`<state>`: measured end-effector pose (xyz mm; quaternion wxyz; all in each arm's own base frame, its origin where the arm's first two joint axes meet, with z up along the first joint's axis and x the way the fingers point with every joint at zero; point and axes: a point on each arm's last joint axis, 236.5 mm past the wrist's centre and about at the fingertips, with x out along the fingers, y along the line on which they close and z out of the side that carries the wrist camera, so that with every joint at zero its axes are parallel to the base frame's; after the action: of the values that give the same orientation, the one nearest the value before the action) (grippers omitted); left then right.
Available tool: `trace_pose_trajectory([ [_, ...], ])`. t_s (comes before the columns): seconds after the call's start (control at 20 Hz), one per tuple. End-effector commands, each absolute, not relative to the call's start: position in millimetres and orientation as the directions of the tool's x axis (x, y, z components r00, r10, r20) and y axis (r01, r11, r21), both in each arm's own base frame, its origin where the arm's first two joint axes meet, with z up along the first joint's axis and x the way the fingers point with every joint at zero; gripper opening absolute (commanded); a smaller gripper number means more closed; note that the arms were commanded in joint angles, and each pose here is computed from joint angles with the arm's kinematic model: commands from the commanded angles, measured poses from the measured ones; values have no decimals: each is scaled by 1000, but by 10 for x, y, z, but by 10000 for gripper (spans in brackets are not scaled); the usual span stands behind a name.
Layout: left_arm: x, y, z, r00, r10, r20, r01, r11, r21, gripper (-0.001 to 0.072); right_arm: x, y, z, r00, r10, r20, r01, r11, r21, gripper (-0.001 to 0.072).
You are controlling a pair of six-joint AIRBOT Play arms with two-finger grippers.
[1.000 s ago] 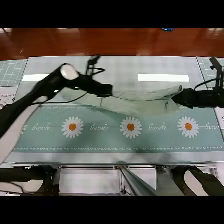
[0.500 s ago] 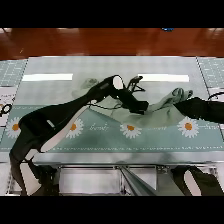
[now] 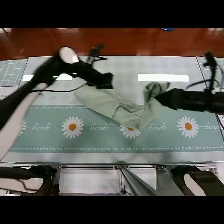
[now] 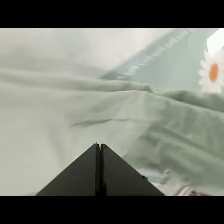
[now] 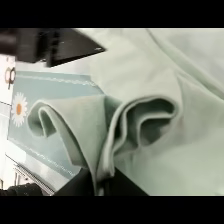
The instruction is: Fold the shirts.
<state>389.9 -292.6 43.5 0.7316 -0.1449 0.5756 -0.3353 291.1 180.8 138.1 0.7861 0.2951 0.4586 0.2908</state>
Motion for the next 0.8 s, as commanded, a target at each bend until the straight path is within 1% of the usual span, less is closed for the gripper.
trace_pose_trajectory([
  [0.0, 3712, -1835, 688, 304, -585, -752, 269, 810, -522, 20, 3488, 2510, 1216, 404, 768, -498, -218, 609, 763, 22],
  [0.15, 3295, -1268, 590, 406, -526, -747, 155, 845, -511, 20, 3928, 3179, 938, 326, 800, -503, -216, 582, 784, 22],
  [0.25, 3065, -1070, 461, 456, -491, -742, 95, 856, -508, 20, 4138, 3578, 752, 272, 823, -498, -216, 557, 802, 22],
  [0.45, 2731, -1038, 213, 439, -485, -756, 62, 856, -513, 20, 4404, 4100, 448, 207, 857, -472, -178, 508, 843, 22],
  [0.6, 2684, -1039, 123, 423, -485, -766, 49, 856, -515, 20, 4489, 4294, 343, 181, 872, -455, -162, 483, 860, 22],
  [0.75, 2709, -1030, 132, 433, -481, -762, 48, 857, -513, 20, 4569, 4401, 271, 187, 873, -451, -162, 480, 862, 22],
])
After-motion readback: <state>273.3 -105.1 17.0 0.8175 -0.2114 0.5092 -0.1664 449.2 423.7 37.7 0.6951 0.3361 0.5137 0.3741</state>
